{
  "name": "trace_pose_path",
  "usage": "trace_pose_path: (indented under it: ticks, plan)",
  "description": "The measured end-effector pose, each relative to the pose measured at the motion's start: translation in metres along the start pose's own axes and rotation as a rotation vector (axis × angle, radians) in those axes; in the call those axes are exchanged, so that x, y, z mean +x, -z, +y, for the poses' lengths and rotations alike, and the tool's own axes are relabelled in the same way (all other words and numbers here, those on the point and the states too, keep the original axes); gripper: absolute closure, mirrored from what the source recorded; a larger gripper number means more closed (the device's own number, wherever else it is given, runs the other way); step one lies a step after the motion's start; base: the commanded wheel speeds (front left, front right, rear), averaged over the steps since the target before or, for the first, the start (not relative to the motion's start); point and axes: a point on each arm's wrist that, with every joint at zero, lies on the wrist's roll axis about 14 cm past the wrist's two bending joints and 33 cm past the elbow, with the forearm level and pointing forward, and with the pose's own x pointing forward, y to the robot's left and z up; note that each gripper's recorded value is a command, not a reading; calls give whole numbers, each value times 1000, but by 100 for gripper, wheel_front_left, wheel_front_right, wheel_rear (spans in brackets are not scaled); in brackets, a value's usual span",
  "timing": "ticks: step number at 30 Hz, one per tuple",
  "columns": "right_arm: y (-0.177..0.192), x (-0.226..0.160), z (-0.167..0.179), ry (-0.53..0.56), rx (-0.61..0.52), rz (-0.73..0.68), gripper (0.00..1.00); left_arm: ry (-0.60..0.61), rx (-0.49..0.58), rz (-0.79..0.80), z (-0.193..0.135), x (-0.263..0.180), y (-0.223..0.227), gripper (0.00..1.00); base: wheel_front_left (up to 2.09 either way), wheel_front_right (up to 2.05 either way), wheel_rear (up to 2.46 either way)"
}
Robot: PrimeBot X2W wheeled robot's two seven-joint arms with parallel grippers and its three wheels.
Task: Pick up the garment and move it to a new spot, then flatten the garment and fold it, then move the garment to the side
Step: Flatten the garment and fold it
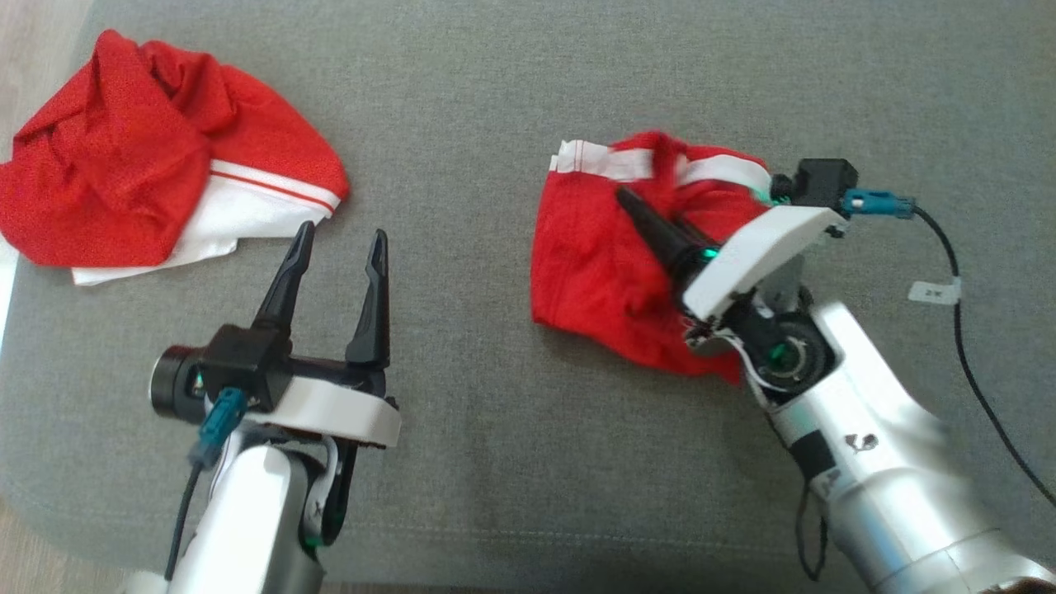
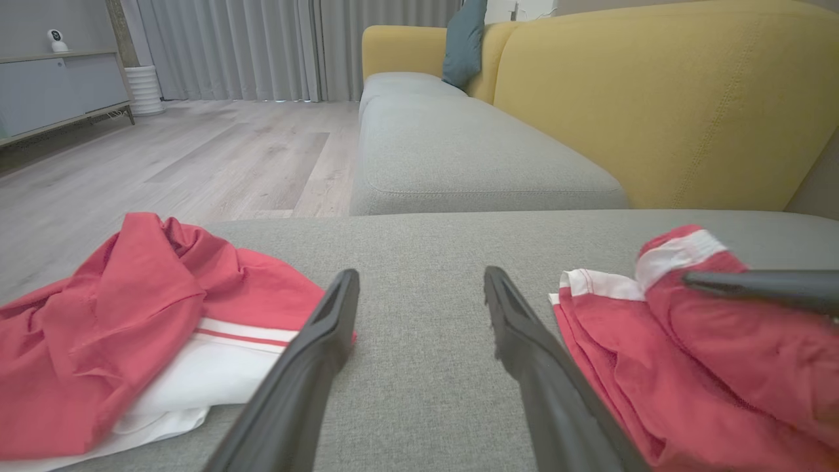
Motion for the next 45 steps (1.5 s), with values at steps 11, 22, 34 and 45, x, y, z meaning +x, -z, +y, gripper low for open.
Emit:
trace_pose_path:
  ticks: [11, 22, 34, 45]
  plan:
    - [1, 5, 30, -60, -404, -153, 0, 14, -3, 0, -5, 3, 1, 0, 0, 0, 0]
    - [-75, -59, -12, 98, -650, -479, 0, 17, -6, -26, -6, 8, -7, 0, 0, 0, 0]
    - [-90, -171, -49, 370, -723, -642, 0, -12, 14, -23, 2, -8, -9, 0, 0, 0, 0]
    - [-59, -220, -32, 439, -698, -665, 0, 7, 28, -18, -6, -33, -13, 0, 0, 0, 0]
